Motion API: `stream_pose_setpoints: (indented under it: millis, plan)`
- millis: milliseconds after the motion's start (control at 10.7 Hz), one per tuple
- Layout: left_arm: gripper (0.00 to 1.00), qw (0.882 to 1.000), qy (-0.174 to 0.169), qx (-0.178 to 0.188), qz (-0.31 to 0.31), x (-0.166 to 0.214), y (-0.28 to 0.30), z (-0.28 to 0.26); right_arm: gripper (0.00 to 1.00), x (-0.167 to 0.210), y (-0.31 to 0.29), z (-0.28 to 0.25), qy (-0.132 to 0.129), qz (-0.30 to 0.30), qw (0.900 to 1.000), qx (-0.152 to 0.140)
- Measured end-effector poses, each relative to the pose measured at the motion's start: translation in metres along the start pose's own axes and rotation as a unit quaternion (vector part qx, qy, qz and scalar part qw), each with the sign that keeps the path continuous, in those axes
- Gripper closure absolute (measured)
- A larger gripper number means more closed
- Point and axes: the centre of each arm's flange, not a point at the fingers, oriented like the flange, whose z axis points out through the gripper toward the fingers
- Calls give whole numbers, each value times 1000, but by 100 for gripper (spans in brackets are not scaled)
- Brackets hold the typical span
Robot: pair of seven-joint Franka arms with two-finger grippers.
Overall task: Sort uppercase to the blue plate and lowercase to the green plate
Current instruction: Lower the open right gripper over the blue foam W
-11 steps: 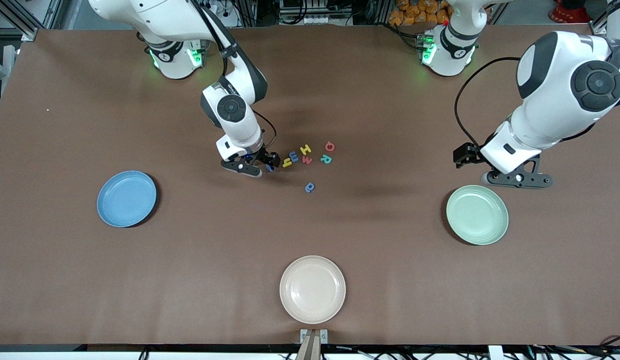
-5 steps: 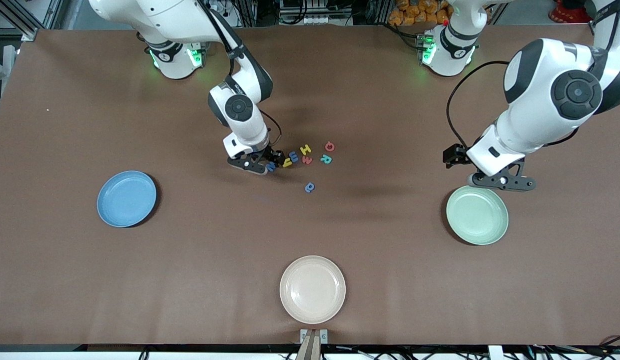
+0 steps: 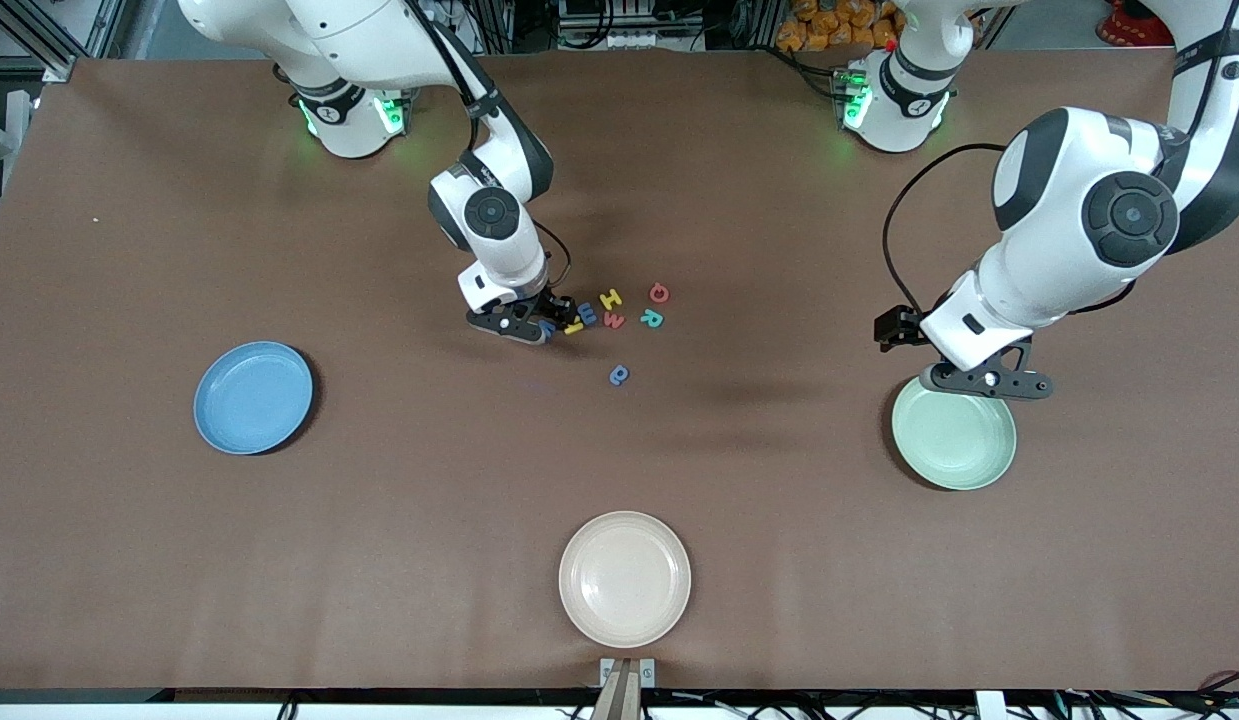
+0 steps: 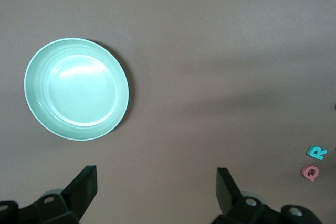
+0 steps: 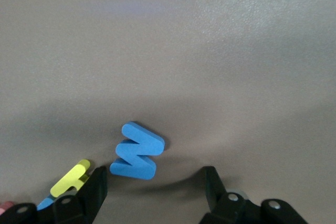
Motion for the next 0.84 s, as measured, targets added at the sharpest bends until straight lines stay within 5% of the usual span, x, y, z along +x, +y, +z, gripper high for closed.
stream_pose_setpoints:
  millis: [838]
  plan:
    - [0, 1000, 15, -8, 7, 10, 9, 14, 32, 11, -7, -7, 8, -2, 1000, 9]
